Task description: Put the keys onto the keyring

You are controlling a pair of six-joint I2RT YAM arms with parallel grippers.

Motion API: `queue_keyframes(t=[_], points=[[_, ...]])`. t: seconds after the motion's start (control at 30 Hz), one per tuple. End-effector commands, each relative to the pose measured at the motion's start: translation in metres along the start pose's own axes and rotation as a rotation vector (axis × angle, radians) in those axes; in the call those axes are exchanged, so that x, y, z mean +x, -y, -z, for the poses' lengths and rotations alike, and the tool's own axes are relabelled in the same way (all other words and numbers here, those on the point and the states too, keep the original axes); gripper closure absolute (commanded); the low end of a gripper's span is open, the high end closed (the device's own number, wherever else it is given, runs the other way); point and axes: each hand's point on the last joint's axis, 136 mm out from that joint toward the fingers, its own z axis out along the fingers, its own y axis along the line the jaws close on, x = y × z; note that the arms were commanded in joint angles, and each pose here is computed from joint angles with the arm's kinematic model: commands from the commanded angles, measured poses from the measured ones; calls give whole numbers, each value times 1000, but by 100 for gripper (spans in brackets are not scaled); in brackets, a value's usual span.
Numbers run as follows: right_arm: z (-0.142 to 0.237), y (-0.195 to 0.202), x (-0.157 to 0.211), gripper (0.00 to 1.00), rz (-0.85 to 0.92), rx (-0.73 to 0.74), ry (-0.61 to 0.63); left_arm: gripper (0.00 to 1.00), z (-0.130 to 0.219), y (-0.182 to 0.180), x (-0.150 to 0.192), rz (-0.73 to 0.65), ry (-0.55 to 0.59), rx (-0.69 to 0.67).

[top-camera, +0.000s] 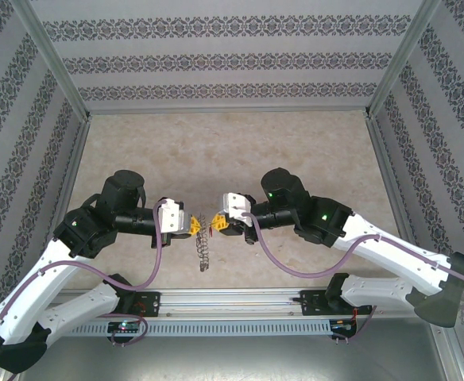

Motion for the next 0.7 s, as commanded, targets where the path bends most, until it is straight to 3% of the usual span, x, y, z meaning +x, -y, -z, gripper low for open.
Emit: queue_keyframes(t=[0.0,0.67], points=[[4,-5,-18,100,44,-22,45,100,8,6,-19,-53,60,13],[2,-12,-17,100,33,-66,41,100,7,2,-20,-36,71,9]])
